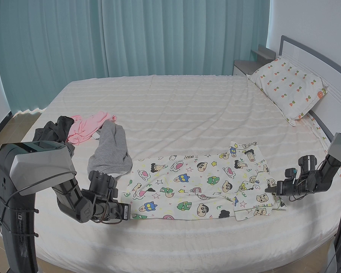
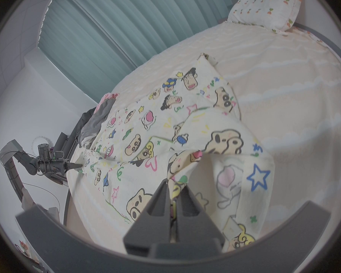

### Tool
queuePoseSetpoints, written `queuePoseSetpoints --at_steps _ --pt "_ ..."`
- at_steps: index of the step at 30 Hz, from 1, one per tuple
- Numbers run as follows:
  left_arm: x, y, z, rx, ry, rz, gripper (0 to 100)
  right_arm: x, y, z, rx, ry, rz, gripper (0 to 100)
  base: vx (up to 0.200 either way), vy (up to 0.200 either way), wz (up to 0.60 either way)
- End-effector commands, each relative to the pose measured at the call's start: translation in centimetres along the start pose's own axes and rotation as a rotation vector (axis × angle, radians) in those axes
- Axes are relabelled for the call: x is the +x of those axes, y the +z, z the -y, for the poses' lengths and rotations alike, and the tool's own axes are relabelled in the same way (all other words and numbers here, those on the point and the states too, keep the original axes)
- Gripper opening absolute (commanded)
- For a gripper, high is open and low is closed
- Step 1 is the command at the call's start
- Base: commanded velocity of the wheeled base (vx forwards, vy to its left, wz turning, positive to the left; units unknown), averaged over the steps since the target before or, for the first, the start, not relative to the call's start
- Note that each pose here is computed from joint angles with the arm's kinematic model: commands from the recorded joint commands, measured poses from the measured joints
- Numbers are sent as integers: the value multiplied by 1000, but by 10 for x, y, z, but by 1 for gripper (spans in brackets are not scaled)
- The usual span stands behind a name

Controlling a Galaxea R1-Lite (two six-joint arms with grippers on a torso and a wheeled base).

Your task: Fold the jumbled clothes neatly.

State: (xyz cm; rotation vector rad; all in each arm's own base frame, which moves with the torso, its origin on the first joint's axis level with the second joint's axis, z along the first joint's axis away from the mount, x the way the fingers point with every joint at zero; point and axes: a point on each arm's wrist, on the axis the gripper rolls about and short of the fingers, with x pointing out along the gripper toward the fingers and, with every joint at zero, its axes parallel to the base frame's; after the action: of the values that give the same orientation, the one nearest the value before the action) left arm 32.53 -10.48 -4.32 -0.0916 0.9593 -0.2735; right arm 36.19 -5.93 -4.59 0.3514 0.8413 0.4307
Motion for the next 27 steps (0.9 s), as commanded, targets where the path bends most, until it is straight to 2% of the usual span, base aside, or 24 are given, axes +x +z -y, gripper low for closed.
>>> queuePoseSetpoints --at_steps 1,11,24,25,26,27 --pt "-1 -3 -1 -1 2 -10 0 -1 2 0 -3 -1 3 0 0 0 0" --pt "1 -6 2 6 -2 -23 0 3 9 3 -14 -3 21 0 0 0 0" --pt "3 -6 3 1 -8 -26 0 10 11 8 3 -10 -1 0 0 0 0" --pt "3 -5 4 0 -10 -23 0 10 11 8 1 -12 2 100 0 0 0" --pt "3 -5 4 -2 -10 -22 100 10 12 9 -1 -12 4 100 0 0 0" --pt "3 -4 4 -3 -12 -19 100 11 12 9 0 -12 6 100 0 0 0"
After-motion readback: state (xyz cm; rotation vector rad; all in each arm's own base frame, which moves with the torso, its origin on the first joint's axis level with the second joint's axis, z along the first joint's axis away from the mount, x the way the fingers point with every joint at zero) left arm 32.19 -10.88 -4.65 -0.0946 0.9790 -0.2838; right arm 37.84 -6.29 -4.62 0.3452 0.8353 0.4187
